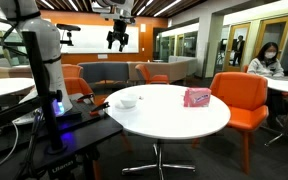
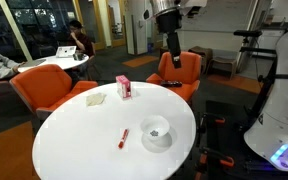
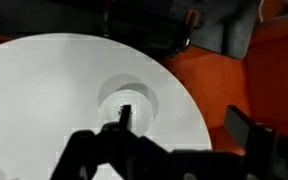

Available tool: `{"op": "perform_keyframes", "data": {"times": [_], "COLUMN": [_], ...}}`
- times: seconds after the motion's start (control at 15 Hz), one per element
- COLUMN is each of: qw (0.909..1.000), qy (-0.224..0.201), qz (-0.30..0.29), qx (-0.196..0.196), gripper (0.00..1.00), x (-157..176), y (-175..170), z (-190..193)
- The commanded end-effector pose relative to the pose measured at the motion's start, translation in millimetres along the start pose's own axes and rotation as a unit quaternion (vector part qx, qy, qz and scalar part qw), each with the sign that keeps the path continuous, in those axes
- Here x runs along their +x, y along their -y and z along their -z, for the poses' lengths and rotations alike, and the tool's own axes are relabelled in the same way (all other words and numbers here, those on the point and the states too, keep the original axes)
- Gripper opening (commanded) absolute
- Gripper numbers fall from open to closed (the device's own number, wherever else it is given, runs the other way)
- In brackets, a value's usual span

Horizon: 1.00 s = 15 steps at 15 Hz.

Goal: Put the marker in the bowl

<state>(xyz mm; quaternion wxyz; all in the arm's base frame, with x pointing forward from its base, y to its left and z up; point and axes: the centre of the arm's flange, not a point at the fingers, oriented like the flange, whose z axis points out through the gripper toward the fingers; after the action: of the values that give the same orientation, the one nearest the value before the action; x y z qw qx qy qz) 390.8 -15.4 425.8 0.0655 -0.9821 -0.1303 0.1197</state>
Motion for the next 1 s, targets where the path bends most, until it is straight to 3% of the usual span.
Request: {"op": "perform_keyframes", "data": {"times": [0.0, 0.13, 0.27, 0.47, 0.73, 0.93], "qw": [0.9984, 0.9926, 0.9844, 0.9668, 0.9346, 0.9035], "qy": [-0.027, -0.053, -0.053, -0.055, -0.039, -0.018], "qz": [0.040, 0.083, 0.132, 0.211, 0.317, 0.393], "qx": [-0.029, -0.072, -0.103, -0.133, -0.156, -0.171], "gripper": [1.00, 1.00, 1.00, 1.00, 1.00, 1.00], "x": [13, 32, 54, 84, 113, 129], "y": [-2, -1, 3, 17, 36, 41], "z": [-7, -15, -29, -60, -102, -135]}}
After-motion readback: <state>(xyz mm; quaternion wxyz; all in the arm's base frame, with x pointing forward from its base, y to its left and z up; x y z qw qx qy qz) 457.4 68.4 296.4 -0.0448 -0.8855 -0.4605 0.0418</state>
